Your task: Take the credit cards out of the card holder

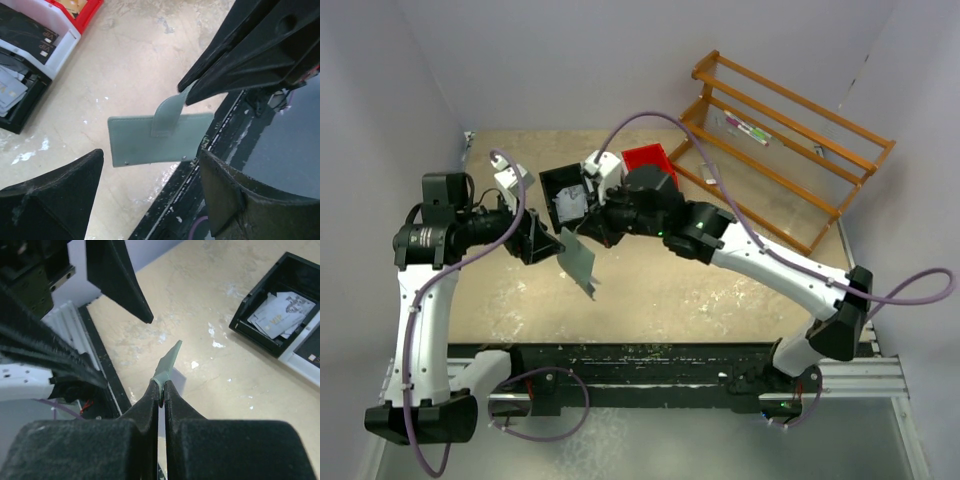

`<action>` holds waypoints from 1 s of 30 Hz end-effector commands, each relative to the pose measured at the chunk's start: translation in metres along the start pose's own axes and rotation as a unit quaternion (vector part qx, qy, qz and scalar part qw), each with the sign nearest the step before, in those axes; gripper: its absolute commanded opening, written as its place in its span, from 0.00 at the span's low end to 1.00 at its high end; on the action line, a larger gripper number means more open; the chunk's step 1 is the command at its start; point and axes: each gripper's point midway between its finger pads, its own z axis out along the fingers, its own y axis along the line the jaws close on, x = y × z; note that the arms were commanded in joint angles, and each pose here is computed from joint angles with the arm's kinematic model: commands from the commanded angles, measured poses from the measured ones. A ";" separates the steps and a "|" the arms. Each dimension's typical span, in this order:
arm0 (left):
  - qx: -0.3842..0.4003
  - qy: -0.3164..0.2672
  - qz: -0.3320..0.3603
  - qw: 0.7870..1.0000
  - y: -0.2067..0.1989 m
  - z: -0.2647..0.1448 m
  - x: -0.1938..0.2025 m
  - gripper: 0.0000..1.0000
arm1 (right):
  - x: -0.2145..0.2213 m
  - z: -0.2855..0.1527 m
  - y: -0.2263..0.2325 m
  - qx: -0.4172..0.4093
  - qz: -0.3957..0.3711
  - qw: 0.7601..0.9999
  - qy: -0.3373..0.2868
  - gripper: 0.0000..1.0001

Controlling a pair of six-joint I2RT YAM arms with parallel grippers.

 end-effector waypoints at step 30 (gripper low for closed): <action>-0.154 -0.052 0.257 0.952 0.058 -0.005 0.012 0.75 | -0.071 0.014 0.032 0.169 0.108 0.975 -0.094 0.00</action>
